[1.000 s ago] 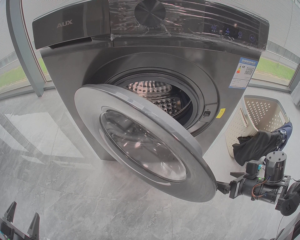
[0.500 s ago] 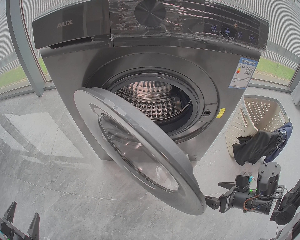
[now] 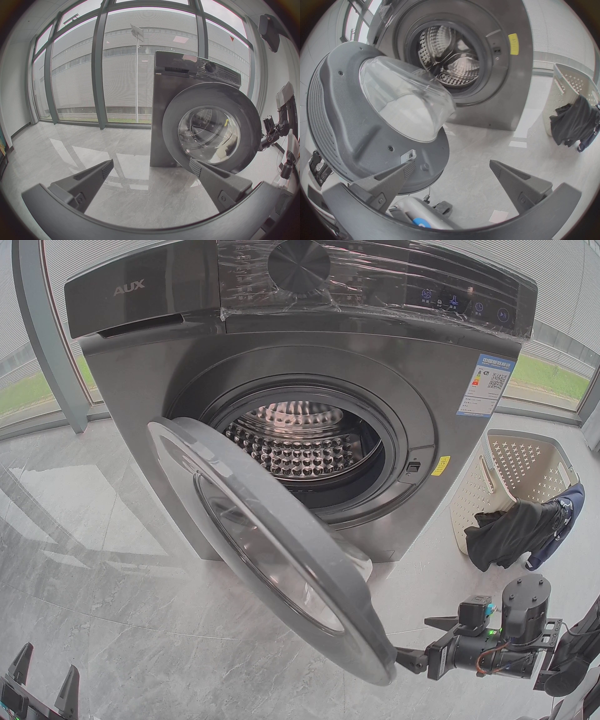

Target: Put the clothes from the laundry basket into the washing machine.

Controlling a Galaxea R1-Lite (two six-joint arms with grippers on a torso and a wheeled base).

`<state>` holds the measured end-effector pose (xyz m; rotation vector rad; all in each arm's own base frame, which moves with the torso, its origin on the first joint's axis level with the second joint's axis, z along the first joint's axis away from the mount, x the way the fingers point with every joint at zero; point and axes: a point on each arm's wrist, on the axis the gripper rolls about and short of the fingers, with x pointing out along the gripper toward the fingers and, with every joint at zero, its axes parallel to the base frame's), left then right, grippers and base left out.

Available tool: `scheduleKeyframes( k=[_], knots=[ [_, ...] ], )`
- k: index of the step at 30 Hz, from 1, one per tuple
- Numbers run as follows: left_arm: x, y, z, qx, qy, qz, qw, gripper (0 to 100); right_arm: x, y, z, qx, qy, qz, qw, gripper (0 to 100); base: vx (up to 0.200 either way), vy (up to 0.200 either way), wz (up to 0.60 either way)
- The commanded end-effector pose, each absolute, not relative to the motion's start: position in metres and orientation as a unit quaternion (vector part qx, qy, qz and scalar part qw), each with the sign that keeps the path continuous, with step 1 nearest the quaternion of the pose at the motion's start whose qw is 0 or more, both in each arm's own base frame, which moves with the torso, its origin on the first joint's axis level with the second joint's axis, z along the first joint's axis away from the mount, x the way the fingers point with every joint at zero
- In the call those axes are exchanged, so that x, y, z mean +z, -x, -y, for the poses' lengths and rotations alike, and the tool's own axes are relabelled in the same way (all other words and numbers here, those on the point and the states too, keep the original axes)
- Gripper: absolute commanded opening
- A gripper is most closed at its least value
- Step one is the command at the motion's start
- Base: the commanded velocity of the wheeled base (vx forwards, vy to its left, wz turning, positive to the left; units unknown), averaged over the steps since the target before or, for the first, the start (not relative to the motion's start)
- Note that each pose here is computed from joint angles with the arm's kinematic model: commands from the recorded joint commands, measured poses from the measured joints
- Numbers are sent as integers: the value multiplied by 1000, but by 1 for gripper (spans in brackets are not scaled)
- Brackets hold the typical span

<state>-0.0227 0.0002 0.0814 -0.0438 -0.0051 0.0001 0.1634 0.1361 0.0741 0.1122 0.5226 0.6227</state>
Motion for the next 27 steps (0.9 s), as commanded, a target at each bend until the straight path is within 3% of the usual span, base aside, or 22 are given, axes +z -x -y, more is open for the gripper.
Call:
scheduleKeyframes(
  k=[1,6,12,18,27],
  knots=[
    [76,23,0,1,22,3,1000,100,80,-147,-151,350,-65,-248,901,100,0,0,0],
    [76,23,0,1,22,3,1000,100,82,-149,-152,348,-71,-243,903,100,0,0,0],
    [76,23,0,1,22,3,1000,100,78,-168,-146,290,-75,-240,923,100,0,0,0],
    [76,23,0,0,22,3,1000,100,73,-172,-148,282,-71,-246,925,100,0,0,0],
    [76,23,0,1,23,3,1000,100,81,-224,-168,211,-105,-197,952,100,0,0,0]
  ],
)
